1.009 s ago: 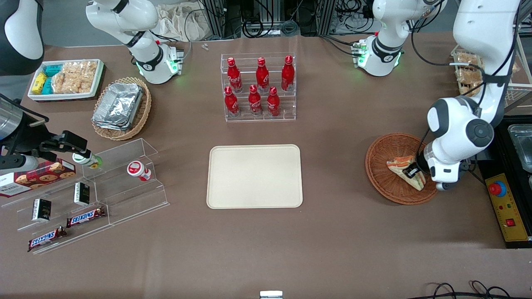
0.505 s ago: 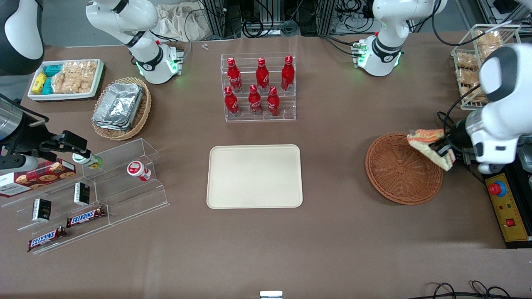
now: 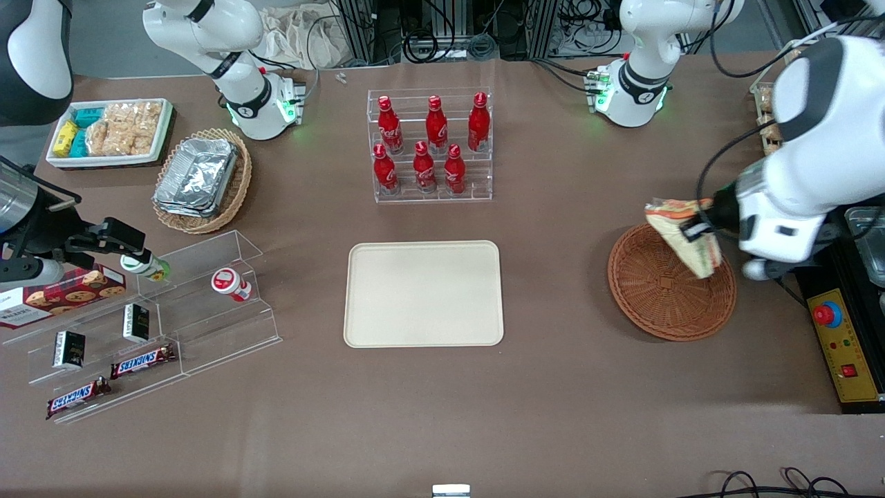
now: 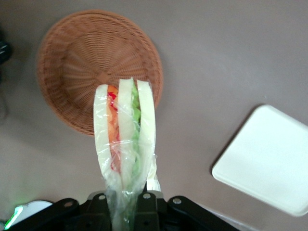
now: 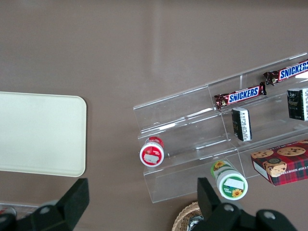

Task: Place sandwich from basket to tray
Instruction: 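Carry the sandwich over to the cream tray with the left gripper, then lower the sandwich onto the tray and open the left gripper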

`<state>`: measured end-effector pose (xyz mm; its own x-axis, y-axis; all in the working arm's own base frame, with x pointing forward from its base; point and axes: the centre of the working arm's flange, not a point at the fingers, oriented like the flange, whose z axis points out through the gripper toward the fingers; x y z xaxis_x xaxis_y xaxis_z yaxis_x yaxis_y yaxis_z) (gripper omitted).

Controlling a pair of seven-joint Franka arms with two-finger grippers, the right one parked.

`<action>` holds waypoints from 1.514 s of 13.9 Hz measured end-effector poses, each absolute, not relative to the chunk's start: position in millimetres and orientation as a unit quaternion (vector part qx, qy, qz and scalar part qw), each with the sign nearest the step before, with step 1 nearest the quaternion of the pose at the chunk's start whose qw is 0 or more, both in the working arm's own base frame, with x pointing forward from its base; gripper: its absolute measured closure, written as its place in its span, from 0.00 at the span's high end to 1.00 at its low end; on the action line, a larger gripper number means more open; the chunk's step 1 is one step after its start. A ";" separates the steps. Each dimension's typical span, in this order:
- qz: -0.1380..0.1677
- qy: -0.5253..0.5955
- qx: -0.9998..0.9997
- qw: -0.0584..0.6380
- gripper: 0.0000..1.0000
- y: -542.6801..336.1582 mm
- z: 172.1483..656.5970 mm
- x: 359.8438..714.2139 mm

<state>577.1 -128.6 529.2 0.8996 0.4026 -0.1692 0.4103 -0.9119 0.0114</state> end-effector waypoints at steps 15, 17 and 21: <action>-0.044 -0.086 0.995 0.021 0.19 -423.6 392.3 542.5; -0.040 -0.077 0.996 0.037 0.19 -435.6 354.9 549.1; -0.047 -0.054 0.996 0.044 0.19 -445.4 295.4 553.6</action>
